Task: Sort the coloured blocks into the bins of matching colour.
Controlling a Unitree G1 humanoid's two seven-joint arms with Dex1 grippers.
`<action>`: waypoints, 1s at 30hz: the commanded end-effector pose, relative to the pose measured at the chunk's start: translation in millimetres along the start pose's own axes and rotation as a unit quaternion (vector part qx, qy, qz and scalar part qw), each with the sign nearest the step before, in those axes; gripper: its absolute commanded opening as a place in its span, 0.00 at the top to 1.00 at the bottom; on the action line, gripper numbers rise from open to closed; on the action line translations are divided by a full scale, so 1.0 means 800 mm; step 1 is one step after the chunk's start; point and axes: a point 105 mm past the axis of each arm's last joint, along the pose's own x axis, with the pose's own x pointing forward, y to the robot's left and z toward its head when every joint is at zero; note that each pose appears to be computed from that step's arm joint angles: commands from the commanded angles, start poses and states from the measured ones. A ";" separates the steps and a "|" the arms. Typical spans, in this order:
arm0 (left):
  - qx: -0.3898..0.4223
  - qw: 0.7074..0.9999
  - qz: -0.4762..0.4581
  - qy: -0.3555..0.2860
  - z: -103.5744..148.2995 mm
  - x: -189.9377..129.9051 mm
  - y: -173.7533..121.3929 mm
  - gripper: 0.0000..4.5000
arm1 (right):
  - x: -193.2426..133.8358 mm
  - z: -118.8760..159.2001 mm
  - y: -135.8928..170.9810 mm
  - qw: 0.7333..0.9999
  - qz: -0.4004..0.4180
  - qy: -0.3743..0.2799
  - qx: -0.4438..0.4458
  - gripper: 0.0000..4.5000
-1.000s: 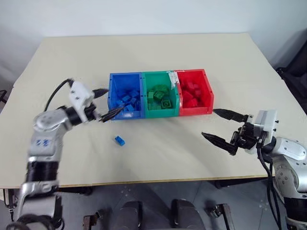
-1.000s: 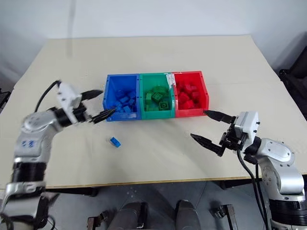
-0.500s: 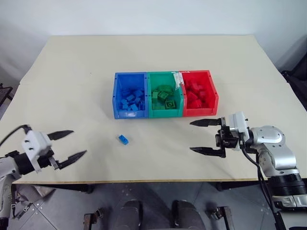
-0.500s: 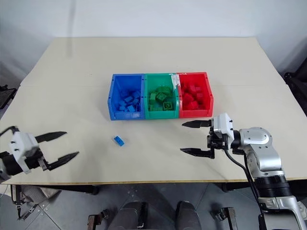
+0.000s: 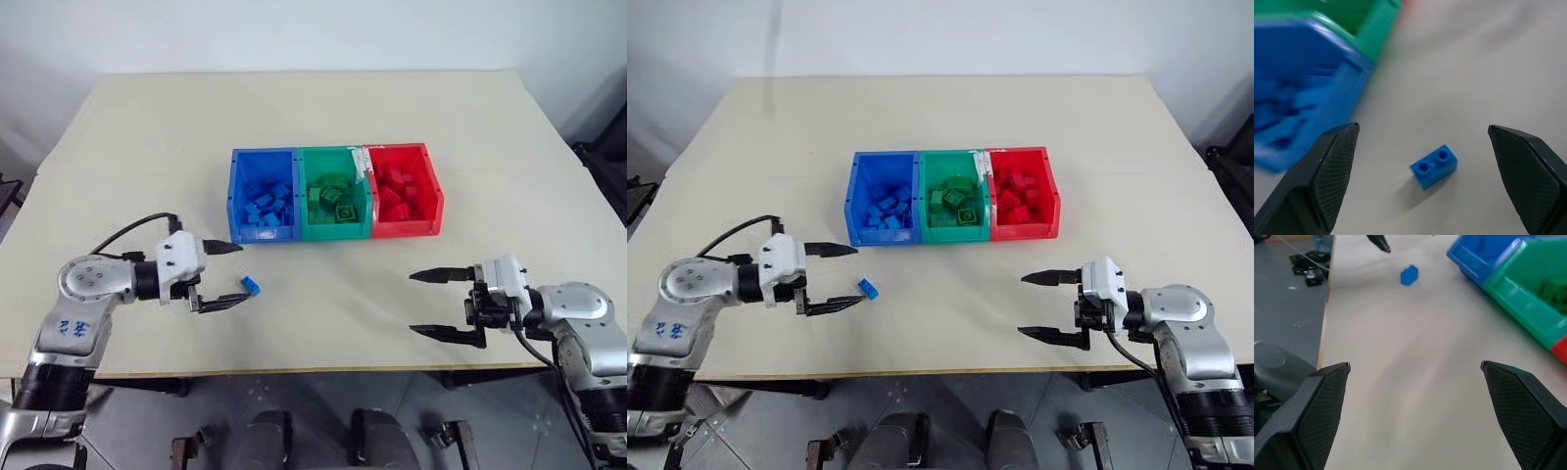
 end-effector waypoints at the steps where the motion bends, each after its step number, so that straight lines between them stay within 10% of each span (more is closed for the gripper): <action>1: 0.005 0.999 -0.023 0.027 -0.017 0.012 0.002 0.00 | -0.009 0.016 0.001 1.000 -0.020 -0.006 -0.019 0.00; 6: -0.003 0.999 -0.035 0.037 -0.033 0.021 0.007 0.04 | -0.015 0.015 0.009 0.999 -0.040 -0.002 -0.010 0.00; 16: -0.014 0.998 -0.060 0.019 -0.036 0.030 0.007 0.66 | -0.014 0.014 0.011 0.999 -0.053 -0.001 -0.004 0.00; 30: -0.069 0.981 0.090 -0.157 0.053 0.026 0.075 0.68 | -0.023 0.035 -0.005 0.983 -0.172 -0.066 0.011 0.00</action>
